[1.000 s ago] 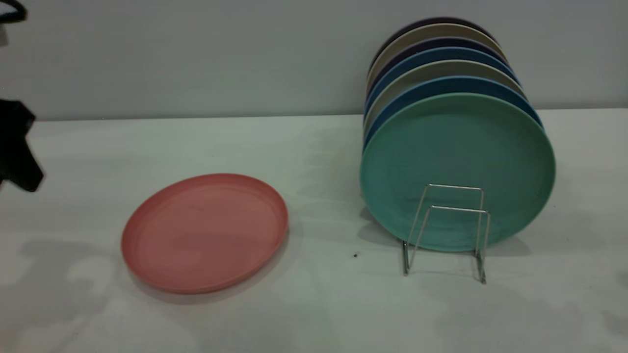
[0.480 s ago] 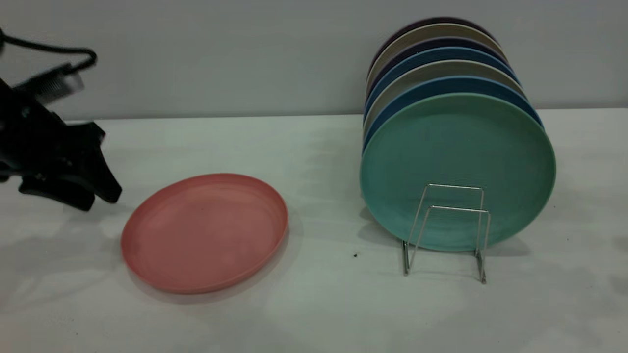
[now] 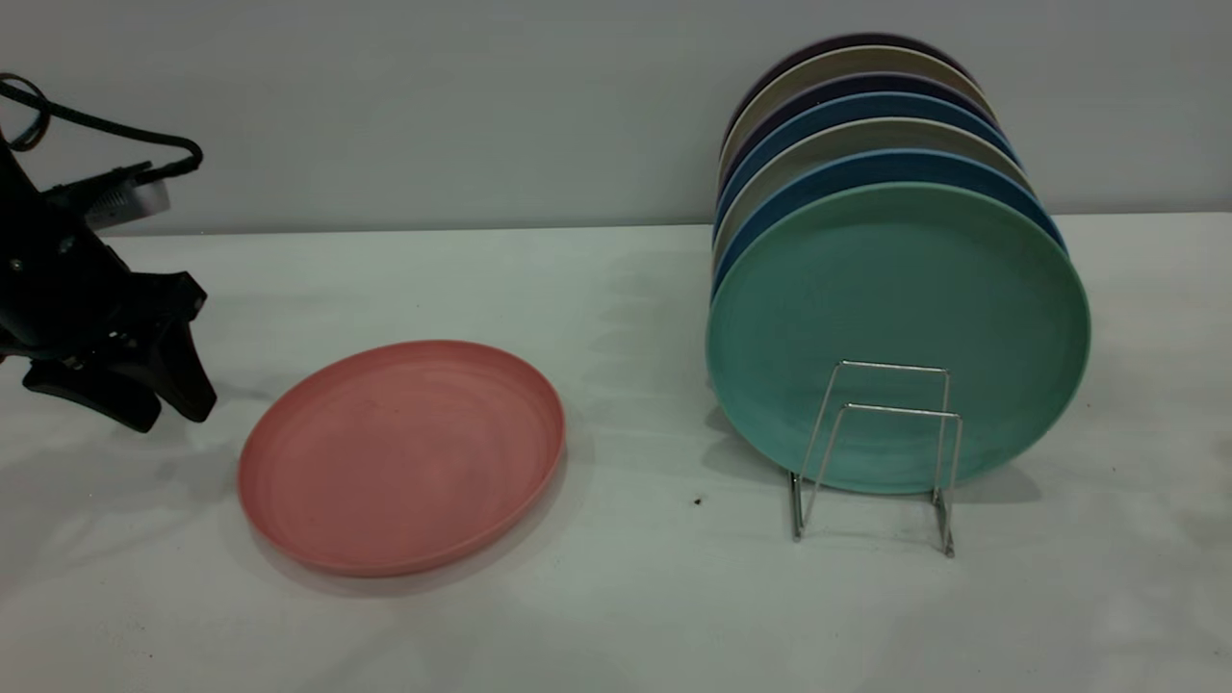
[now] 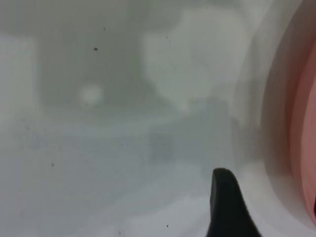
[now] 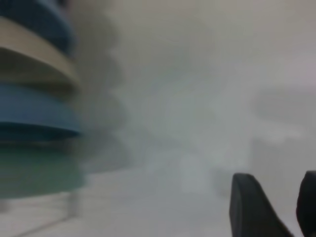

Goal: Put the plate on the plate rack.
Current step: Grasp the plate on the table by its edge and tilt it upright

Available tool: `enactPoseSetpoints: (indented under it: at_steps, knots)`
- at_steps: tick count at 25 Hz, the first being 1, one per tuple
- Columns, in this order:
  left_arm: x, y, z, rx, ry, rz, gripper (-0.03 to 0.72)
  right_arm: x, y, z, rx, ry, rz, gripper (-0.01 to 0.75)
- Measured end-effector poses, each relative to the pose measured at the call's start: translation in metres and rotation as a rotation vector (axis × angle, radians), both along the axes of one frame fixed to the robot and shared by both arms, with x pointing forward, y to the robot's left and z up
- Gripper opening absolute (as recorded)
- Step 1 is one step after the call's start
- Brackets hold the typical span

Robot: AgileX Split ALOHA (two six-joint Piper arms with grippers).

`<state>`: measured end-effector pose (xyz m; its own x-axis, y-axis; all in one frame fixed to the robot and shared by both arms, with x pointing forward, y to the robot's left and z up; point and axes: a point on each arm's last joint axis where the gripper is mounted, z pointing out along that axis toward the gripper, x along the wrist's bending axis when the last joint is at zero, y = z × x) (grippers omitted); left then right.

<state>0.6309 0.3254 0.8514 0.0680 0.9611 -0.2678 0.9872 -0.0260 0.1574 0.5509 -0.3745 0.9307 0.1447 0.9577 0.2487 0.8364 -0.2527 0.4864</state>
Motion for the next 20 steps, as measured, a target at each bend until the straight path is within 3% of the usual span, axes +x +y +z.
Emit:
enactPoseSetpoints:
  at_steps: [3,5,13,20]
  knots:
    - [0.0,0.0,0.0,0.0,0.001,0.0,0.446,0.003,-0.011,0.0,0.14,-0.064,-0.017,0.248]
    - [0.0,0.0,0.0,0.0,0.0,-0.003,0.446,0.002,-0.019,0.001,0.168,-0.099,-0.039,0.246]
    - [0.002,-0.006,-0.008,-0.078,-0.015,0.011,0.446,-0.002,-0.03,-0.001,0.111,-0.09,-0.018,0.243]
    - [0.002,-0.01,-0.02,-0.087,0.006,0.013,0.446,-0.002,-0.03,-0.001,0.106,-0.09,-0.018,0.243]
